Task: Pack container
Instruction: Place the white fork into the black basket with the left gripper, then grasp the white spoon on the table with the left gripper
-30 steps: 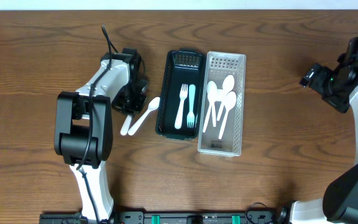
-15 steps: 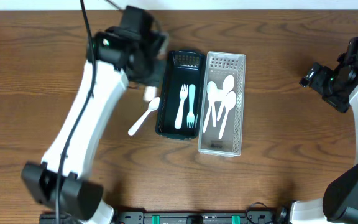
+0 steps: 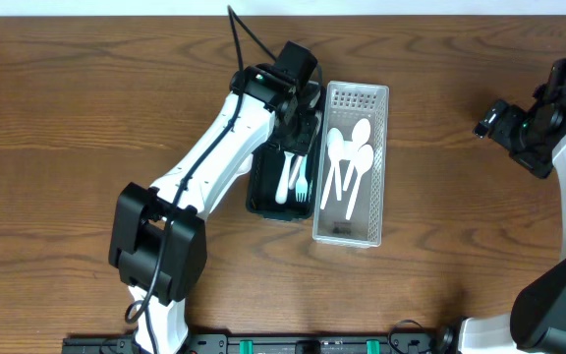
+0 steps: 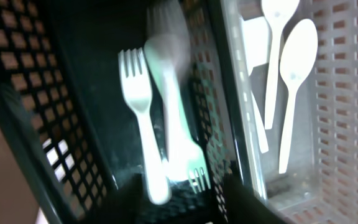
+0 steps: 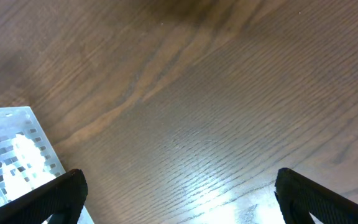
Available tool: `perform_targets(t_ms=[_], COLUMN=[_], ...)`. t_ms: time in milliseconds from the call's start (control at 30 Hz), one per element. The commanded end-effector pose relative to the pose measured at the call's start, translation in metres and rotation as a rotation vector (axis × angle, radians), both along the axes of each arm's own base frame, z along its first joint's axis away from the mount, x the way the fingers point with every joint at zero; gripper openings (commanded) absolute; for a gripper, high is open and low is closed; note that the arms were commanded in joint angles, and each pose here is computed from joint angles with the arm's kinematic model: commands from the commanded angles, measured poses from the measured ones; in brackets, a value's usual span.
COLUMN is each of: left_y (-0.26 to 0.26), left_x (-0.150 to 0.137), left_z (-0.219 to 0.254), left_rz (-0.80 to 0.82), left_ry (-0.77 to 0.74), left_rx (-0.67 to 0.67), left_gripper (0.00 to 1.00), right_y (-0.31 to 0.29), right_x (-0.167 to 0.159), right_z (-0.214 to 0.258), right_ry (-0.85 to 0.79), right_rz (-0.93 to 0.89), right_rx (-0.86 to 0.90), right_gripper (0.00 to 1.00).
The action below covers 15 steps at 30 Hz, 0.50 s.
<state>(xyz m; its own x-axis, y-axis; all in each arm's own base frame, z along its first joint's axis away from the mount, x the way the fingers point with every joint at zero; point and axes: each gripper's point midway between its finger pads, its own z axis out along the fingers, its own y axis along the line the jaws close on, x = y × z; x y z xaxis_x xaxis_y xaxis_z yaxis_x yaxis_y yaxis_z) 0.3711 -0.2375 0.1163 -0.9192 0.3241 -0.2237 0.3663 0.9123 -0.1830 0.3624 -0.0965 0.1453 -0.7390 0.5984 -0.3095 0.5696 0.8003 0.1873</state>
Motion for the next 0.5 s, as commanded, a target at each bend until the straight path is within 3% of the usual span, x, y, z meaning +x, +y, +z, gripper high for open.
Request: perform_targets(t_ms=[0, 100, 200, 267, 467], left_y=[0.01, 0.039, 0.087, 0.116, 0.163], left_x=[0.011, 0.015, 0.017, 0.016, 0.017], left_z=[0.052, 0.077, 0.083, 0.076, 0.029], left_rz=[0.041, 0.066, 0.079, 0.053, 0.021], left_ry=[-0.1, -0.159, -0.196, -0.167, -0.054], left_rx=[-0.052, -0.027, 0.118, 0.204, 0.274], left_gripper=[0.57, 0.63, 0.63, 0.63, 0.63], right_y=[-0.003, -0.003, -0.003, -0.003, -0.003], right_x=[-0.001, -0.001, -0.002, -0.001, -0.001], right_z=[-0.001, -0.001, -0.001, -0.001, -0.001], right_ry=[0.006, 0.006, 0.007, 0.007, 0.007], right_rz=[0.005, 0.005, 0.005, 0.005, 0.005], right_rx=[-0.013, -0.013, -0.013, -0.013, -0.013], right_gripper=[0.99, 0.99, 0.99, 0.99, 0.99])
